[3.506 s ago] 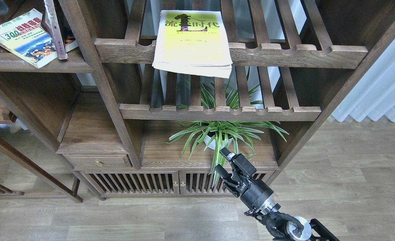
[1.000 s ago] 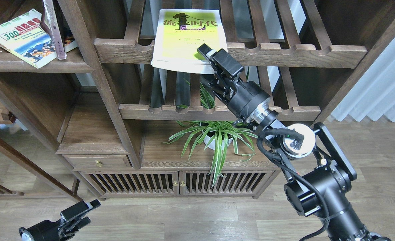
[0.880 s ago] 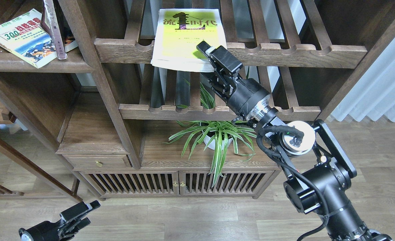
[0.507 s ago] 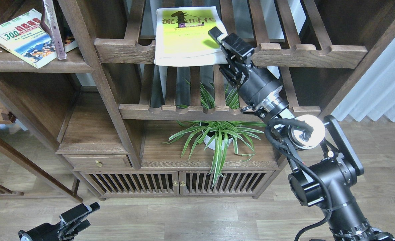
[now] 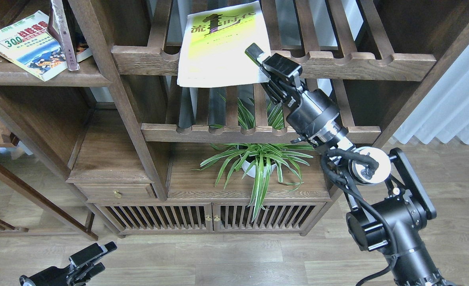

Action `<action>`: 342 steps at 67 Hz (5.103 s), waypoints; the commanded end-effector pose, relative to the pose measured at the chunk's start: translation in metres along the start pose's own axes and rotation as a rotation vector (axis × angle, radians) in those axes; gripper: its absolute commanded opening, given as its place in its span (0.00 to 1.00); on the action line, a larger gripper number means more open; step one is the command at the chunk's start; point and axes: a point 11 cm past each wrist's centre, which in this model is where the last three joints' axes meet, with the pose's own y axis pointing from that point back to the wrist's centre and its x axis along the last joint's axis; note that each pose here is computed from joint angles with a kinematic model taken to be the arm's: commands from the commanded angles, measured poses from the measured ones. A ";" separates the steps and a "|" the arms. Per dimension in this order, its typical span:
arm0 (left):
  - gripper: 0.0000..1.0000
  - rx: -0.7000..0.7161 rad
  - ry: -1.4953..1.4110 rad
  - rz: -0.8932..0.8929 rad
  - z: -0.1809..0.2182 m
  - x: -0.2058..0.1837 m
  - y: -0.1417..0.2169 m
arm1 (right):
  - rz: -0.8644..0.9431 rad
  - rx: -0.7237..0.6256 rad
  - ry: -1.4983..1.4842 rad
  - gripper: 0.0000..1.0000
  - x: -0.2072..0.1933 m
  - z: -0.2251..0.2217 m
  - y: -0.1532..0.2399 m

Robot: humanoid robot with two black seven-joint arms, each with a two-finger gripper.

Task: Organize books on shelf
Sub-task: 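Grasp the yellow-green book with the right gripper and pull it down, then bring the left gripper to the yellow-green book and take it from the right gripper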

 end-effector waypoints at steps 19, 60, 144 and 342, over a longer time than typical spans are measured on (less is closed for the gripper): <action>0.99 -0.046 0.118 -0.182 -0.007 -0.045 -0.048 | -0.128 0.069 -0.124 0.00 0.014 0.046 0.074; 0.98 -0.010 0.164 -0.265 -0.031 -0.071 -0.082 | 0.119 0.083 -0.346 0.00 0.056 0.124 0.150; 0.93 -0.041 0.228 -0.640 -0.053 -0.196 -0.086 | 0.242 -0.009 -0.396 0.00 0.103 0.148 0.151; 0.00 -0.031 0.178 -0.645 -0.051 -0.206 -0.120 | 0.216 -0.151 -0.343 0.95 0.095 0.171 0.134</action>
